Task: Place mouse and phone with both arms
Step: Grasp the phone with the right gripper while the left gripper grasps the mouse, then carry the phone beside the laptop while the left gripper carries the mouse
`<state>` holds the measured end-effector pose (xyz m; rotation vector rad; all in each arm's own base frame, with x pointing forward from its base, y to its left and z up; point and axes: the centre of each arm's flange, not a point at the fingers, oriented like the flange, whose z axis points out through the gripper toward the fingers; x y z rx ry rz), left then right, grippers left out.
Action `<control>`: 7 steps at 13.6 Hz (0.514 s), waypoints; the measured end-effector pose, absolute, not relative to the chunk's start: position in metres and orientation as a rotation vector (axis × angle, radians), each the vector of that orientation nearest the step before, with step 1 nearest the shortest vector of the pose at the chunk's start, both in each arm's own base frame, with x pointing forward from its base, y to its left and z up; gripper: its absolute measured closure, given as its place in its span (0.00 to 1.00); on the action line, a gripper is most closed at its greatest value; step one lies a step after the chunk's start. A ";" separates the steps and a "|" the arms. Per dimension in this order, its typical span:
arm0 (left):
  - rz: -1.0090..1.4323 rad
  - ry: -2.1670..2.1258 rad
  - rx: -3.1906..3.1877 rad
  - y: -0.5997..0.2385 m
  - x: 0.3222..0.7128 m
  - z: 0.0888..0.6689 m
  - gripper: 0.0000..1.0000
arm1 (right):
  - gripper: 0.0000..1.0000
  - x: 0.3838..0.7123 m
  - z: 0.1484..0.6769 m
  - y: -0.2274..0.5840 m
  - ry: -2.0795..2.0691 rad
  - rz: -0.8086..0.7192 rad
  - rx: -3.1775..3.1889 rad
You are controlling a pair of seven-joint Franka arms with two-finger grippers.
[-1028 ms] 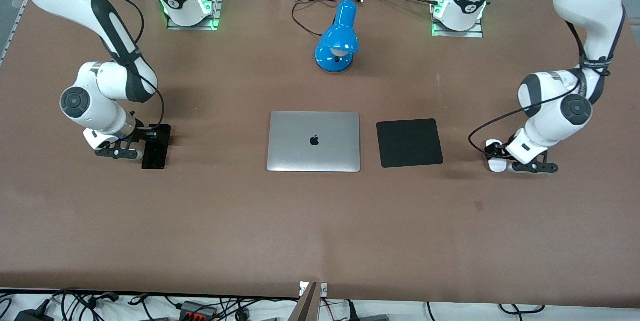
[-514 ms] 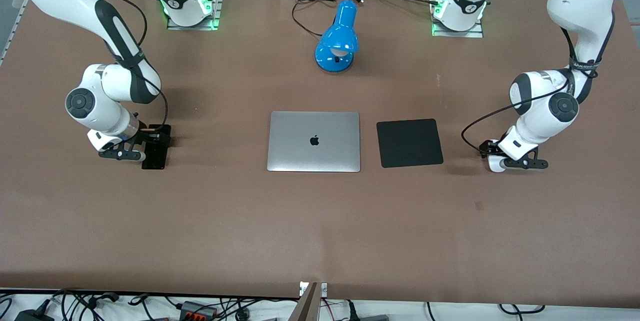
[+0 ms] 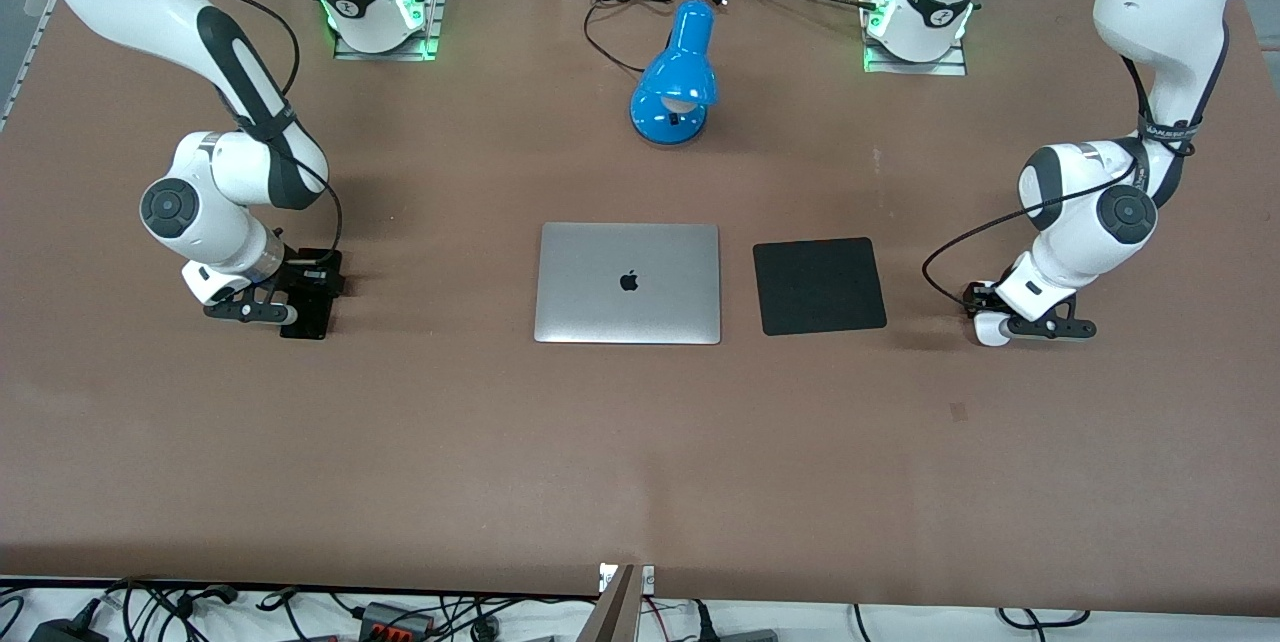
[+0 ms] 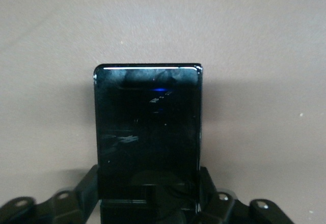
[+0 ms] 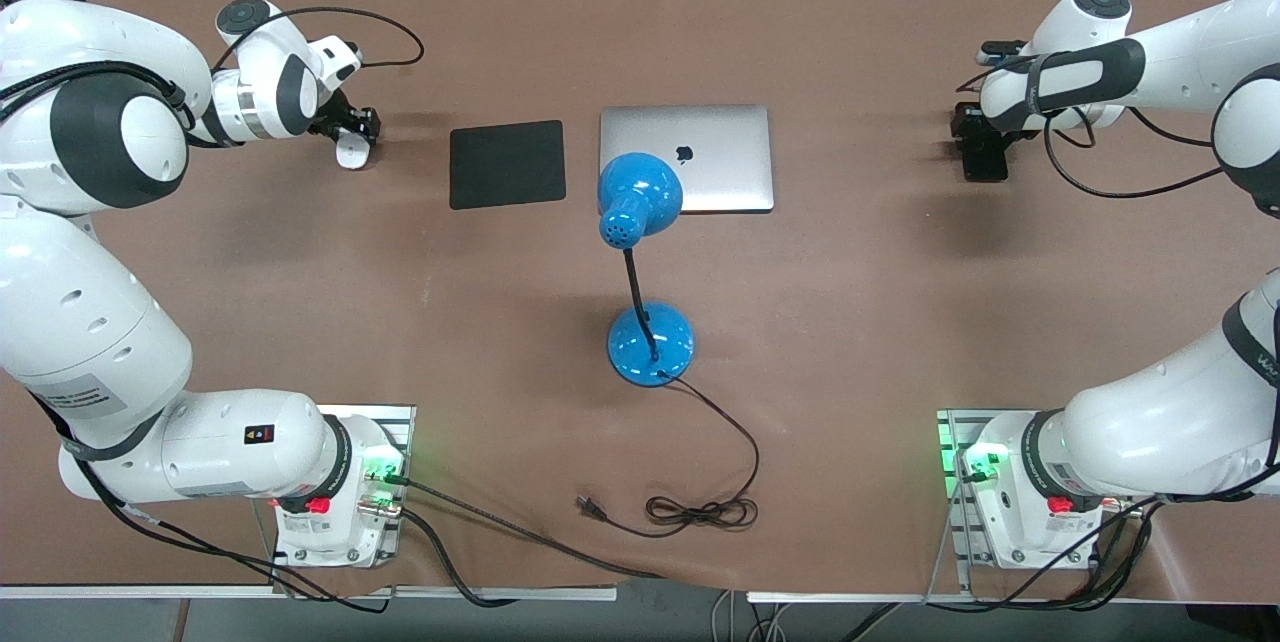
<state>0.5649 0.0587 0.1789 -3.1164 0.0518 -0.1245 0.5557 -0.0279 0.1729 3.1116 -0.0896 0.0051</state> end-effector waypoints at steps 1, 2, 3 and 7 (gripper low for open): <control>-0.139 0.055 -3.116 0.058 0.569 0.185 0.38 | 0.21 0.557 0.173 -0.025 -0.082 0.012 3.113; -0.130 0.060 -3.118 0.056 0.573 0.192 0.38 | 0.21 0.559 0.174 -0.017 -0.061 0.022 3.117; -0.092 0.067 -3.123 0.054 0.578 0.203 0.38 | 0.21 0.564 0.178 0.001 -0.016 0.038 3.129; 0.151 0.097 -3.148 0.024 0.613 0.277 0.38 | 0.21 0.569 0.195 0.118 0.037 0.054 3.186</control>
